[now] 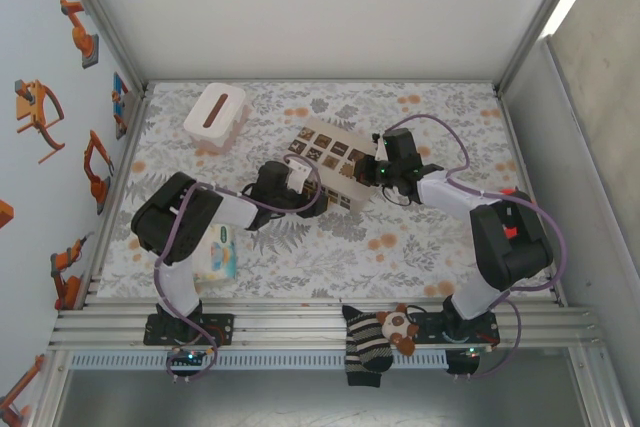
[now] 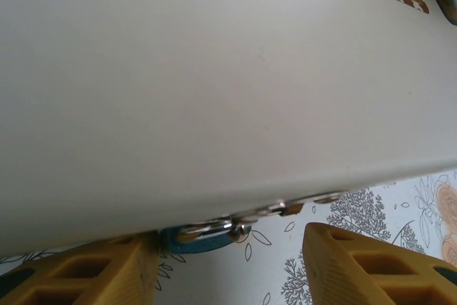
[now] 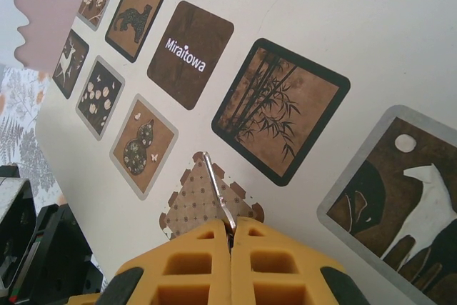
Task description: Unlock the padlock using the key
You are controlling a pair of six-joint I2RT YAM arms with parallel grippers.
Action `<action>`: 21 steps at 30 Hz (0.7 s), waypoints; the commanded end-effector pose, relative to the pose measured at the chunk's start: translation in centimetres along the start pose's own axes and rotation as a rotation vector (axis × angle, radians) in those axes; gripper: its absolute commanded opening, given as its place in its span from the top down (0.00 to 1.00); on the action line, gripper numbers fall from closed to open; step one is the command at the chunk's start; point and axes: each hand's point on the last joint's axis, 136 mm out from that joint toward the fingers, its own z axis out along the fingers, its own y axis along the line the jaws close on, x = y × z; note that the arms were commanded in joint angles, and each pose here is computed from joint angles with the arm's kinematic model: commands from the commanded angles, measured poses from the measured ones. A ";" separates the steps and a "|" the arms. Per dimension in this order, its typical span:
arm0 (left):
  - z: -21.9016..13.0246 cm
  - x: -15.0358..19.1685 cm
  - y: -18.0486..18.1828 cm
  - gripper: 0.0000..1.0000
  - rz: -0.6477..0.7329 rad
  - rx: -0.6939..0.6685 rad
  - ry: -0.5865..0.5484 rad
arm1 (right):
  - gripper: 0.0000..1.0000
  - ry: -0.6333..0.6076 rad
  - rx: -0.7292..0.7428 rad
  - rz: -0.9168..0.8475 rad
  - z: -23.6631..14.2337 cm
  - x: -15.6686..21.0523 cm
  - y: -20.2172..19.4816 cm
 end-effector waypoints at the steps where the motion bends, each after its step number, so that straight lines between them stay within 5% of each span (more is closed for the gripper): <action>1: 1.0 0.4 -0.6 0.47 0.000 0.026 0.030 | 1.00 0.060 0.044 0.011 0.4 1.8 -1.4; 21: 1.1 0.2 -0.8 0.47 -0.027 0.039 0.011 | 1.00 0.059 0.048 0.017 0.5 1.7 -1.5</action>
